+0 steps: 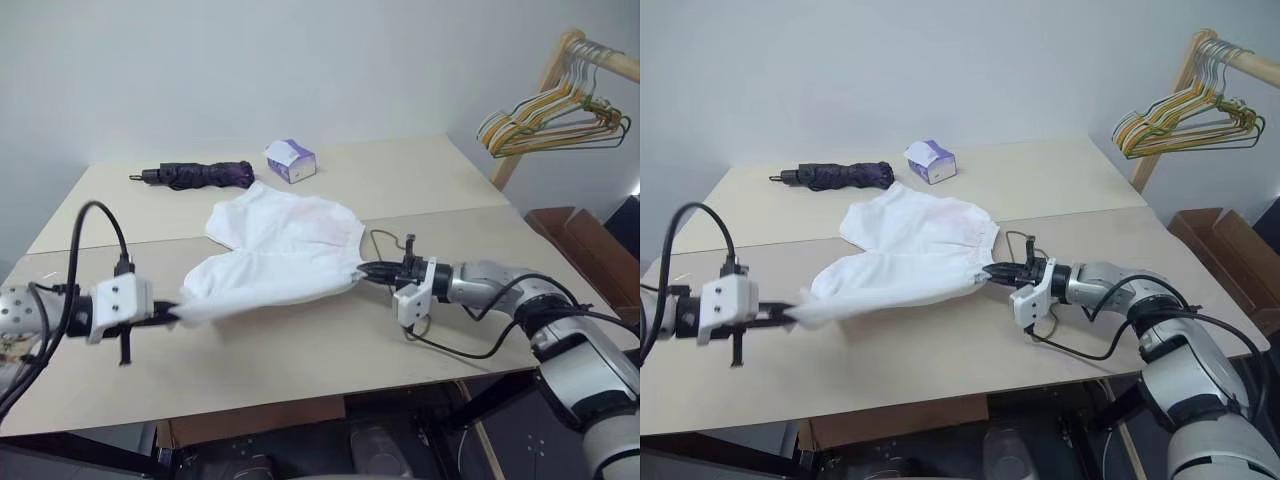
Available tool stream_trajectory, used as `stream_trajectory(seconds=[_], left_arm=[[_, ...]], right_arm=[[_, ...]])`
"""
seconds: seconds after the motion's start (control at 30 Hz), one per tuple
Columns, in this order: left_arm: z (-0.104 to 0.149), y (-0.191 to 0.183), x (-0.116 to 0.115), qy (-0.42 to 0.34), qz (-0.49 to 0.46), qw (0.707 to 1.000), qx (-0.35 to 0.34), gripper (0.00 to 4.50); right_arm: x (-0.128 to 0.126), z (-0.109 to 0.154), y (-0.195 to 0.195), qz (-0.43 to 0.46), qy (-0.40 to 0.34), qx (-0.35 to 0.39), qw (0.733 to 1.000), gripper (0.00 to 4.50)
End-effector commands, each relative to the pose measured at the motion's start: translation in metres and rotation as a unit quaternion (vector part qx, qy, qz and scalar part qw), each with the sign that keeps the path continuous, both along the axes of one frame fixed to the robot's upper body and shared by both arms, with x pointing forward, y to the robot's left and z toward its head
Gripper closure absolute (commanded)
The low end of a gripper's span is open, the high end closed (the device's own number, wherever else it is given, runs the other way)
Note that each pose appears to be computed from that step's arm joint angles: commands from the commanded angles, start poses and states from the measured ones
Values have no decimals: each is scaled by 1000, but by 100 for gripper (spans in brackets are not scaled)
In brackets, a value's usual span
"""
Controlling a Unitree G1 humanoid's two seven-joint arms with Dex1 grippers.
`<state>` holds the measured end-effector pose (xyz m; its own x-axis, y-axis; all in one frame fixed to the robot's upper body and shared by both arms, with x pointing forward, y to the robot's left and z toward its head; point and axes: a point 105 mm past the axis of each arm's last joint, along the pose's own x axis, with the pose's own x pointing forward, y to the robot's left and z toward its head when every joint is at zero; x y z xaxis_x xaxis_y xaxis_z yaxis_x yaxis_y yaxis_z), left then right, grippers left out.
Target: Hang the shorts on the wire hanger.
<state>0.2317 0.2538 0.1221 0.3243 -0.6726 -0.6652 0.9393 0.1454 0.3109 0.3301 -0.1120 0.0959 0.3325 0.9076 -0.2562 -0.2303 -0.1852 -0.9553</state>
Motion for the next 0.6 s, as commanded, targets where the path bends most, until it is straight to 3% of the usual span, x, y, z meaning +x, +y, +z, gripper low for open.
stream_trajectory(seconds=[0.03, 0.23, 0.47, 0.5, 0.6], left_arm=[[5, -5, -22, 58, -42, 997, 31, 447], [-2, -20, -63, 179, -105, 978, 33, 447], [-15, -15, -78, 201, -122, 970, 54, 447], [-18, -12, -79, 201, -123, 970, 60, 450], [-26, -4, -84, 206, -132, 967, 73, 383]], right_arm=[[-7, 1, -9, -6, 7, -11, 1000, 450], [-29, -13, -10, -47, 128, -1, 991, 450], [-64, -16, -11, -58, 236, -15, 970, 450], [-68, -14, -9, -56, 245, -9, 968, 420], [-80, -11, -6, -54, 273, -6, 960, 335]])
